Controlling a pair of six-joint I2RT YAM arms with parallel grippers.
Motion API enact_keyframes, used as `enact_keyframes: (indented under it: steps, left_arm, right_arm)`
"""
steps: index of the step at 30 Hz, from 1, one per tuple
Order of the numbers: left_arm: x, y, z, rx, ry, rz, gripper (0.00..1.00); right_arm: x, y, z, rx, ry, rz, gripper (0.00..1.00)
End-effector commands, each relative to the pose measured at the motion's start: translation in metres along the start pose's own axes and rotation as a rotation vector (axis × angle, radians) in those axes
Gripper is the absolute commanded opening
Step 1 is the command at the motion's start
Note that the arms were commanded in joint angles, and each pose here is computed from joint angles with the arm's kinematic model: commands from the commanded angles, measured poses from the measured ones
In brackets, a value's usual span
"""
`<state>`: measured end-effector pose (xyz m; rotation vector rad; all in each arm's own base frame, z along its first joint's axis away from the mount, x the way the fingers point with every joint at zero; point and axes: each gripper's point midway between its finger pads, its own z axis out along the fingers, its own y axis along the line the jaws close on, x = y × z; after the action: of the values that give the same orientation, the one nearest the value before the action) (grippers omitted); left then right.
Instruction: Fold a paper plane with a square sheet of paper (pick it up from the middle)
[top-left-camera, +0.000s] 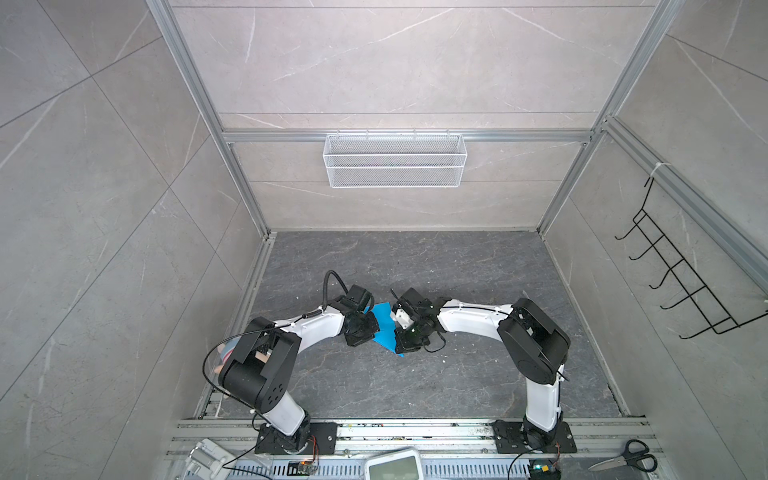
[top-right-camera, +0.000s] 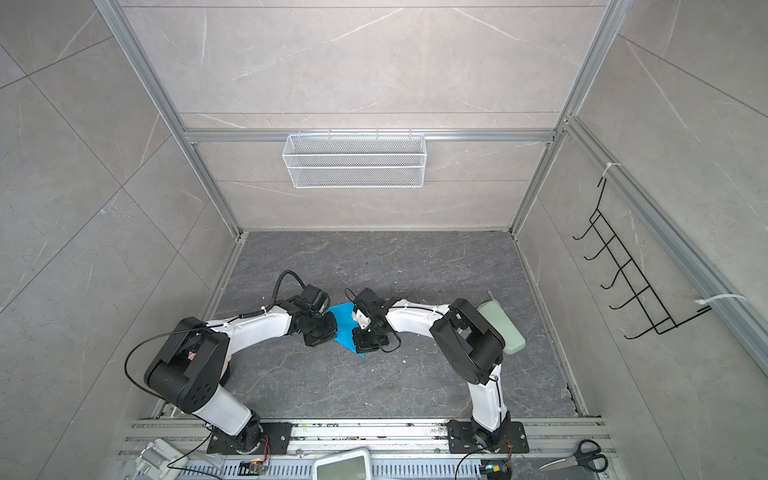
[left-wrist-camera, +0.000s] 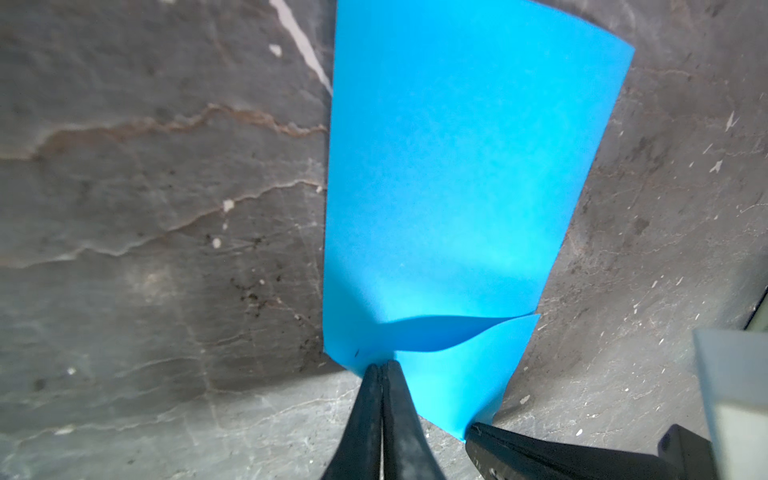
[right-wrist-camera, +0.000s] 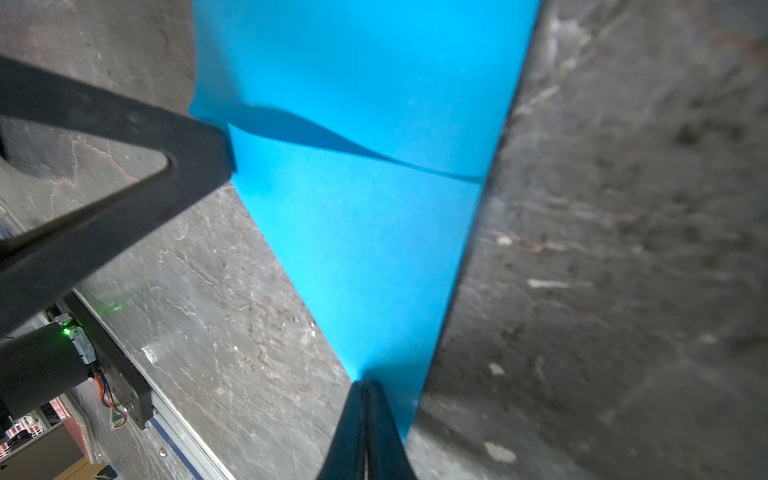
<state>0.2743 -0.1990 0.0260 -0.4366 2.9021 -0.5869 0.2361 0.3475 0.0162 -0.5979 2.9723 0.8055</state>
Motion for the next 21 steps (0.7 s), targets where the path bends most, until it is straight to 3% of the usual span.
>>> enact_keyframes:
  steps: [1, 14, 21]
  left_arm:
    - [-0.008, 0.000, -0.003, -0.023, -0.019, 0.015, 0.08]
    - [-0.007, 0.020, 0.001, -0.122, -0.016, -0.019, 0.06]
    - [-0.008, 0.042, -0.001, -0.250, -0.012, 0.008, 0.05]
  right_arm:
    - [0.022, -0.026, 0.019, 0.086, 0.090, 0.048, 0.09]
    - [0.024, -0.028, 0.020, 0.092, 0.096, 0.055, 0.08]
    - [0.025, -0.030, 0.020, 0.102, 0.093, 0.063, 0.08]
